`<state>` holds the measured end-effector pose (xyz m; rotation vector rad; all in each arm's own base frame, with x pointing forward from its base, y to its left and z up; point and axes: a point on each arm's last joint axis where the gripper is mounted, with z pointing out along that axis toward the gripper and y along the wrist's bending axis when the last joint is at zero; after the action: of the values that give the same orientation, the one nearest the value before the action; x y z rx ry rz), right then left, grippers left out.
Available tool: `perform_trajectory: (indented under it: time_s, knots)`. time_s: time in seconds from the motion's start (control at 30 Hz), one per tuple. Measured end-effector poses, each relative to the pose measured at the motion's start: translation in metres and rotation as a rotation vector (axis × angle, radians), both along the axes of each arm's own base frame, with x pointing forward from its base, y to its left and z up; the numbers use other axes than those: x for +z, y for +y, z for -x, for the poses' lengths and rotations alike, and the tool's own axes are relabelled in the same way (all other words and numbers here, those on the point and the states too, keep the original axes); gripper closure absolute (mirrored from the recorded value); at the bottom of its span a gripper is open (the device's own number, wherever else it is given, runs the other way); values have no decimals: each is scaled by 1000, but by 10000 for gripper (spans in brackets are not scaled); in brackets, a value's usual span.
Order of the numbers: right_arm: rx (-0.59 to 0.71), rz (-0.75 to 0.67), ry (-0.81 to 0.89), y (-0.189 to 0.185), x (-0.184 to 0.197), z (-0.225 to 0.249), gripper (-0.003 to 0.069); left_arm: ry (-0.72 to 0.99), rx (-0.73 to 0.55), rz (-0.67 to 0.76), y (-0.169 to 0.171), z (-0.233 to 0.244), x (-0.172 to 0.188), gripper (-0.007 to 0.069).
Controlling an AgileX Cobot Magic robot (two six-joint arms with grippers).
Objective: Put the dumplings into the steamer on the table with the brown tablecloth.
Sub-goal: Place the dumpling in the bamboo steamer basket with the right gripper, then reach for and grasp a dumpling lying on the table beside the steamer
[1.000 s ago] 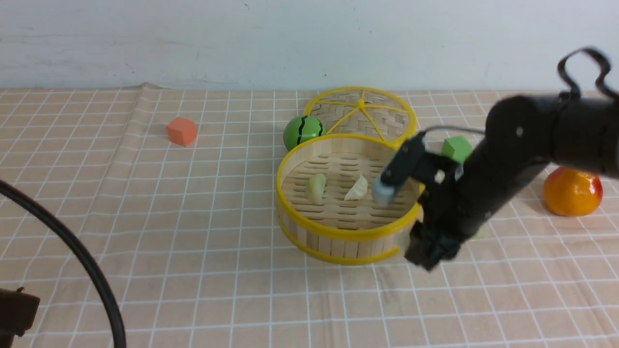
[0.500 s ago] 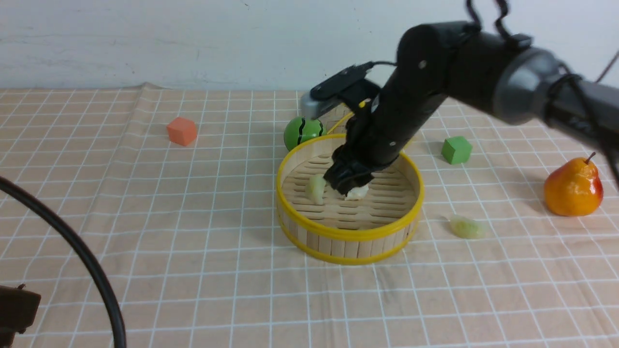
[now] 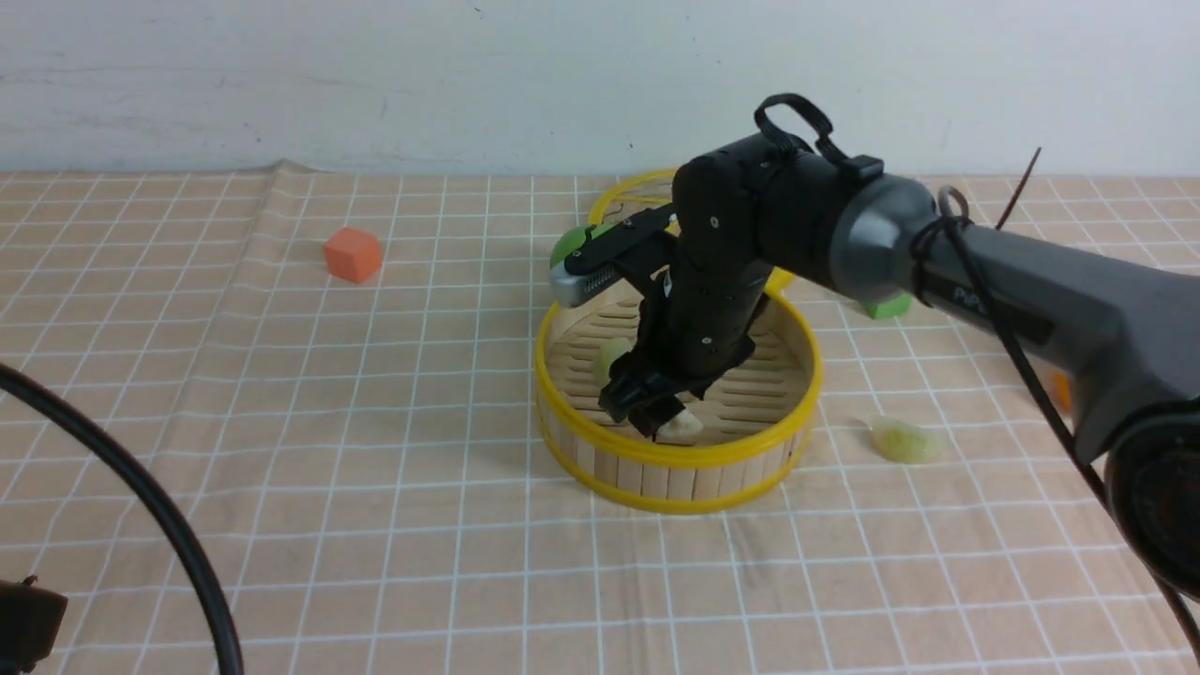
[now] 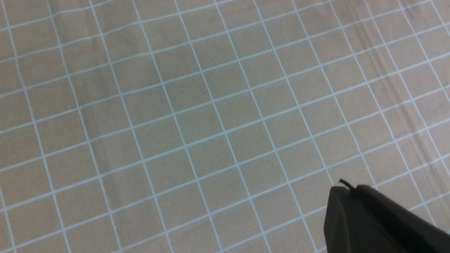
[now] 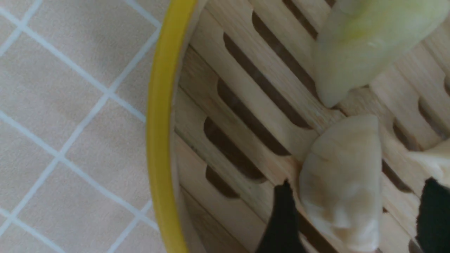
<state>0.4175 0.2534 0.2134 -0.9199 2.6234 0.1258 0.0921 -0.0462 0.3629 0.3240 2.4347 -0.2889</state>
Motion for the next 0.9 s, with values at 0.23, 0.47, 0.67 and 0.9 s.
perform_trajectory:
  time_s: [0.23,0.47,0.67,0.9]
  knots:
    - [53,40,-32,-20,75,20,83,-3,2,-5,0,0,0,624]
    - [-53,-17,-74,-121,126,22,127,-3,2,-7,1,0,0,617]
    - [-40,38,65,-180,81,16,134,-14,2,-2,0,-1,1,613]
    - [112,81,140,-177,22,1,134,-24,1,5,0,-2,1,608]
